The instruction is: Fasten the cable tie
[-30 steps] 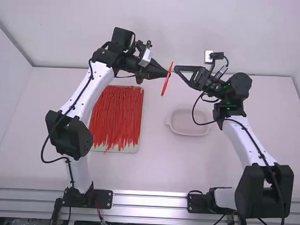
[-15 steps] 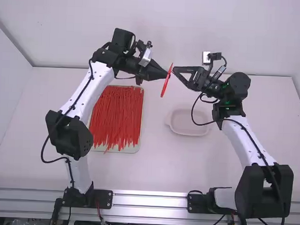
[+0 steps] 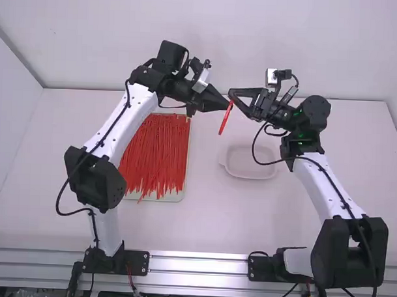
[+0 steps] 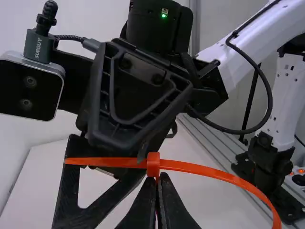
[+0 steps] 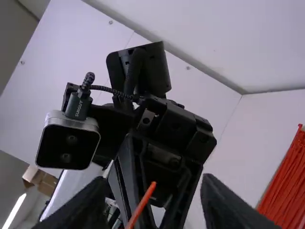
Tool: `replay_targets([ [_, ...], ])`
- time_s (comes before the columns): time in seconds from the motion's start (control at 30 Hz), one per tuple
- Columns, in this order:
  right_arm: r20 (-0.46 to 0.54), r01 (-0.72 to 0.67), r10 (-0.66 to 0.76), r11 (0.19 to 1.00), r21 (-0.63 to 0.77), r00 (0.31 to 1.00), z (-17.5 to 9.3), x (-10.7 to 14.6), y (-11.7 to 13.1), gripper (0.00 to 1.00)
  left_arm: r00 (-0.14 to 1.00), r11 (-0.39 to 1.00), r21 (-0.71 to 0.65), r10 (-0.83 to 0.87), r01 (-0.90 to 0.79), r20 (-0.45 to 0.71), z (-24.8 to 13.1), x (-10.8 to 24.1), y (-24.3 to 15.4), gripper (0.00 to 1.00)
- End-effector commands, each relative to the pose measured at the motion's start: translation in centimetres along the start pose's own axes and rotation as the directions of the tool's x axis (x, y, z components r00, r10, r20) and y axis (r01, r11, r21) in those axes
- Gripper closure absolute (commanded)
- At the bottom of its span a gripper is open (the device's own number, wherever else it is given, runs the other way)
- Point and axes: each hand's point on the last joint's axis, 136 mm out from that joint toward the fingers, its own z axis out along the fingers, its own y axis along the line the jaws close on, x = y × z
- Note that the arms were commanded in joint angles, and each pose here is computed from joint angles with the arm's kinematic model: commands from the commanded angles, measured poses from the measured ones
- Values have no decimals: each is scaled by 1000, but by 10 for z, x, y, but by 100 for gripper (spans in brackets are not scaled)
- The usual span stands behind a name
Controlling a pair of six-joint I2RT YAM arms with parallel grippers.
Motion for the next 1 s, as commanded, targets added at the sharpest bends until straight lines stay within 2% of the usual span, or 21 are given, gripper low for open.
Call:
replay_targets([
  [0.0, -6, 9, -9, 1000, -9, 1000, 2, -1, 4, 66, 1000, 1000, 11, -8, 8, 12, 1, -2, -5, 98],
  [0.13, -9, 11, -11, 1000, -9, 1000, 2, 0, 4, 88, 1000, 1000, 10, -19, 19, 11, 0, 3, -5, 98],
  [0.17, -8, 13, -13, 1000, -9, 1000, 1, -1, 4, 100, 1000, 1000, 14, -17, 17, 12, 2, 5, -5, 98],
  [0.33, -8, 99, -99, 995, -10, 995, 2, 0, 4, 100, 1000, 999, 17, -29, 29, 11, 4, 10, -6, 98],
  [0.7, 17, 96, -96, 995, -7, 995, 2, -5, 5, 100, 999, 999, 38, -15, 14, 37, 5, 32, -14, 98],
  [0.97, 23, 116, -115, 993, -39, 993, 5, -12, 24, 100, 998, 997, 36, -65, 64, 28, 6, 51, -17, 98],
])
